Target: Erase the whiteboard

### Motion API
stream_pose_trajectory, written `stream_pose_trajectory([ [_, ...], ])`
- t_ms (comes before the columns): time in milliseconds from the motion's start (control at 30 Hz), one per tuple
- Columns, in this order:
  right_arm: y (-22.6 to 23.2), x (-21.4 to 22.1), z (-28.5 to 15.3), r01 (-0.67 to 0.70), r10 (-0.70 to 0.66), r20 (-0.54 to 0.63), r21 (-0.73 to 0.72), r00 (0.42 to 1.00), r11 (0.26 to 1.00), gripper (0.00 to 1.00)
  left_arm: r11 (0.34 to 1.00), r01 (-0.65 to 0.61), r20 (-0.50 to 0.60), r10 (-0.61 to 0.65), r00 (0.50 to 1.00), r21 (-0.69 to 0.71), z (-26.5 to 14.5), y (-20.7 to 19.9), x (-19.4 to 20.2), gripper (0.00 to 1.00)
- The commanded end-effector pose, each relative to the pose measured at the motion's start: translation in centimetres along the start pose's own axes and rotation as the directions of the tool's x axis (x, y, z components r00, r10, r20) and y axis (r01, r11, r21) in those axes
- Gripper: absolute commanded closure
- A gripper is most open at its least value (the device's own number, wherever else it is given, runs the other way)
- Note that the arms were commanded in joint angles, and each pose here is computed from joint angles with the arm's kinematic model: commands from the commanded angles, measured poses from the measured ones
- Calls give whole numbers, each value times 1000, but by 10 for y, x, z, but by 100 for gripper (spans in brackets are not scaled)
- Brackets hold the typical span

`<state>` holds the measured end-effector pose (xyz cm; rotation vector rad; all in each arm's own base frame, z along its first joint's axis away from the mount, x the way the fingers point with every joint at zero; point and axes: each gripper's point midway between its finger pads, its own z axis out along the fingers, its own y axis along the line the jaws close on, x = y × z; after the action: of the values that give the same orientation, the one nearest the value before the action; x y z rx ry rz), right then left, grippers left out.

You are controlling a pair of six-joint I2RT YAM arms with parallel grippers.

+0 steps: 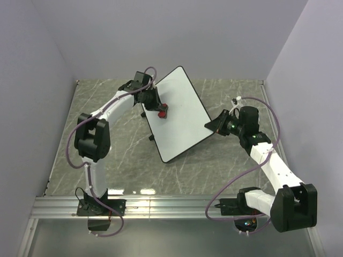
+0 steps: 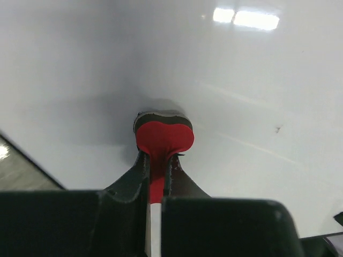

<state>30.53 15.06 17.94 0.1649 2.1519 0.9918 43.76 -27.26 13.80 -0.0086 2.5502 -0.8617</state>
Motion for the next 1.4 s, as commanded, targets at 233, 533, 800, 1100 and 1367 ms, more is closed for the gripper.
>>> stream_pose_trajectory([
  [233,-17,-9,-8,46,-44,-18,155,999,987,49,973,107,351,-29,936,-205,-124,35,-31,100],
  [533,5,-50,-28,90,-108,86,197,990,976,13,798,298,283,-167,944,-524,-122,171,60,92],
  [800,21,-60,-46,84,-113,158,180,981,980,12,768,296,238,-191,952,-568,-111,195,88,43],
  [1100,22,-52,-64,88,-124,186,194,975,977,12,807,288,308,-139,941,-515,-142,168,66,1],
  [1367,39,-60,-81,33,-76,275,158,959,987,12,932,174,487,3,873,-317,-223,83,18,1],
])
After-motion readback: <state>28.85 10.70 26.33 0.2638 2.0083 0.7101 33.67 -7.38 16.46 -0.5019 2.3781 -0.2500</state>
